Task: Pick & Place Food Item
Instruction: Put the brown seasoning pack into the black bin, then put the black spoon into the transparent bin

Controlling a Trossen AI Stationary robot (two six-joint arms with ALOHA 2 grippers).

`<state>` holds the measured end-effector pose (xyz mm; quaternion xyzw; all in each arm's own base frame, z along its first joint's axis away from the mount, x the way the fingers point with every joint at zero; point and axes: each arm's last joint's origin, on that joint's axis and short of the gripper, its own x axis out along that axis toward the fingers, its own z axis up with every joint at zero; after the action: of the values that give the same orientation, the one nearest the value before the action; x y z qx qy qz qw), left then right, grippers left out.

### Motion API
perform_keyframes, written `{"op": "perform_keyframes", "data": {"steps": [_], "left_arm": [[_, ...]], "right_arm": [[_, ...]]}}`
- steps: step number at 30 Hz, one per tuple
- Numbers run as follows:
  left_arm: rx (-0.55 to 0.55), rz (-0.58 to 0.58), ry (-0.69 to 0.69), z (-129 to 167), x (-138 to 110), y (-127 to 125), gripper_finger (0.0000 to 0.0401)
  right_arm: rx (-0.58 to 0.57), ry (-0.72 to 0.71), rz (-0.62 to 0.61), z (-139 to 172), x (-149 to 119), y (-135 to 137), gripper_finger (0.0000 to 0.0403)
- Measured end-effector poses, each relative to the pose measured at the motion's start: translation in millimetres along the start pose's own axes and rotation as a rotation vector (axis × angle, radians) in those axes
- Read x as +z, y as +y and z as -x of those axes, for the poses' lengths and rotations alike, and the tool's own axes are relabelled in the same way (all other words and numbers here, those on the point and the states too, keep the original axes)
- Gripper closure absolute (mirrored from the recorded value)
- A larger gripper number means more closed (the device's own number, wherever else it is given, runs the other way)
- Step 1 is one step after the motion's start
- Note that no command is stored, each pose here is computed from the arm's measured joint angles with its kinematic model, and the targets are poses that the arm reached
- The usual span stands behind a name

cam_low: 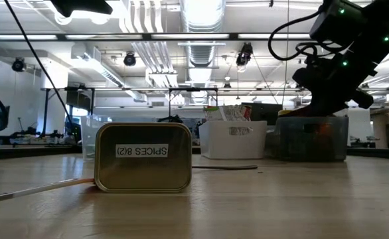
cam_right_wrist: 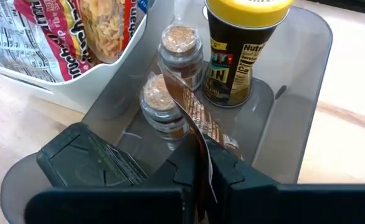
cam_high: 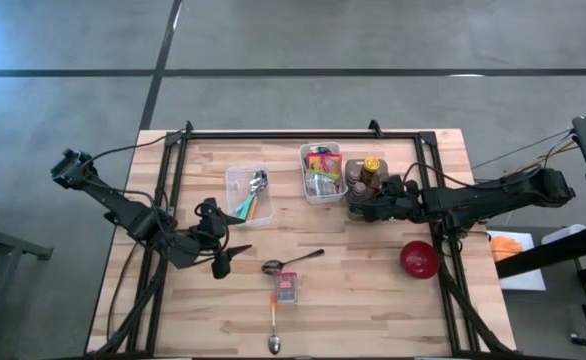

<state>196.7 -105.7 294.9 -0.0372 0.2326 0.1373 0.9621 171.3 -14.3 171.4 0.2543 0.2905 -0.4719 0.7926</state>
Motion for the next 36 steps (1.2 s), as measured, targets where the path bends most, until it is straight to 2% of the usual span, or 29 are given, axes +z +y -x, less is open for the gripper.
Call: {"op": "perform_keyframes", "data": {"steps": [7,16,20,26,28,31,33,36], "left_arm": [[0.008,-0.005,0.007,-4,-7,1,0.0081],[0.003,0.004,-0.002,-4,-6,0,0.0081],[0.003,0.004,-0.002,-4,-6,0,0.0081],[-0.015,0.042,-0.051,-8,-2,-3,0.0081],[-0.045,0.056,-0.139,-19,2,-8,0.0081],[-0.143,-0.015,-0.225,-32,3,-15,0.0081],[-0.176,-0.046,-0.237,-34,3,-16,0.0081],[-0.16,-0.047,-0.2,-31,0,-11,0.0081]], "right_arm": [[0.022,0.037,0.046,0,-1,1,0.0379],[0.061,0.042,0.076,8,11,10,0.0255],[0.052,0.063,0.086,18,21,13,0.0222],[0.02,0.083,0.094,34,38,17,0.0214],[0.047,0.063,0.095,40,46,22,0.0214],[0.091,0.034,0.09,48,57,29,0.0214],[0.134,0.013,0.097,54,61,35,0.0214],[0.249,0.008,0.137,61,64,48,0.0214]]}}
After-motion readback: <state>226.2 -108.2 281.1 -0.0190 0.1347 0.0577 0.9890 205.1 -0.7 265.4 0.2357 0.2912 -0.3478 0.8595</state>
